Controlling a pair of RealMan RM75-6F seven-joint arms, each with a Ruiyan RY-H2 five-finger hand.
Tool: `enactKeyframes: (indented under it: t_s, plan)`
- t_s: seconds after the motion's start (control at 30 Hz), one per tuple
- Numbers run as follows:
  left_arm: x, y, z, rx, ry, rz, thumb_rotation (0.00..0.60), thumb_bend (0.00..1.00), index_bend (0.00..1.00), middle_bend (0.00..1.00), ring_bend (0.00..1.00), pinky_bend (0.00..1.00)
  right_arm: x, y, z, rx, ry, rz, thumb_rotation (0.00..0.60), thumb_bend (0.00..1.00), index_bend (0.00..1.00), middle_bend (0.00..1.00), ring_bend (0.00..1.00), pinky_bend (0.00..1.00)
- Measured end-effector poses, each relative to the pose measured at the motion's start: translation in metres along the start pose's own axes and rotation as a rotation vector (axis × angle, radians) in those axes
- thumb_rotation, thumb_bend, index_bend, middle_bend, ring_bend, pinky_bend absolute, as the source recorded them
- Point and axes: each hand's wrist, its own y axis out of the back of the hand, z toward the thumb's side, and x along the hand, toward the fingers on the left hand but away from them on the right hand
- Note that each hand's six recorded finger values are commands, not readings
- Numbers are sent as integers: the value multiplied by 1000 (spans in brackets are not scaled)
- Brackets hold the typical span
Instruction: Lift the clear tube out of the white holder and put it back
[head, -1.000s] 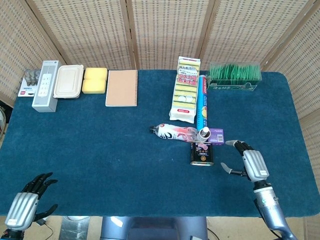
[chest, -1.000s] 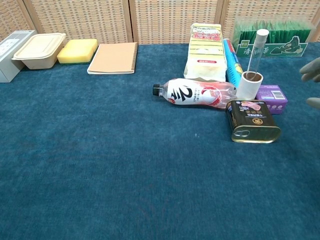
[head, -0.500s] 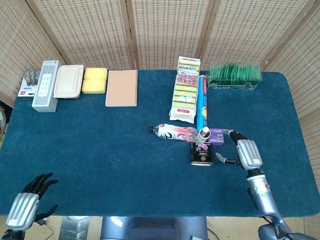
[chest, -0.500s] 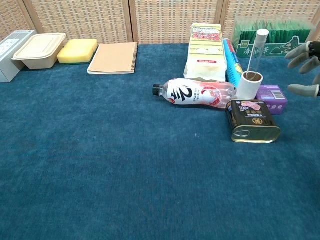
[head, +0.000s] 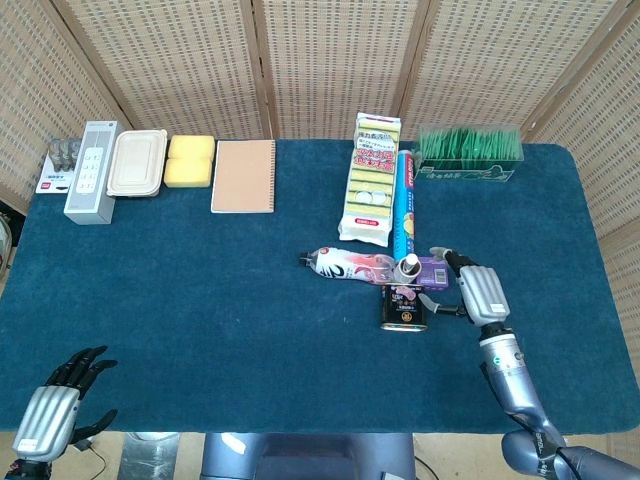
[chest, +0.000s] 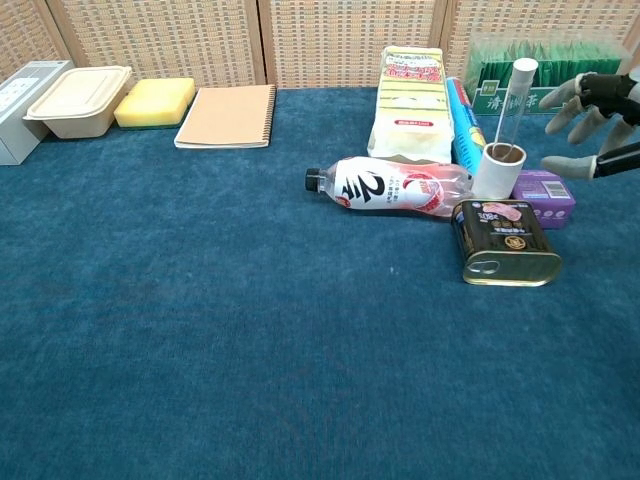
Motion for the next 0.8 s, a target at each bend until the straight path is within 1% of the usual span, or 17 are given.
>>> enactKeyframes:
  t_s: [0.37,0.8]
  plan:
    - [-1,1,-1,0,6,5,600,180,235,146,120,217,-6,-7,19,25,36,13,400,293,219,343,366,481]
    - [-3,0,-5,-5,13,2,600,180,235,146,120,217,-16,-17,43,66,70,19,399,293,283,375,396,522]
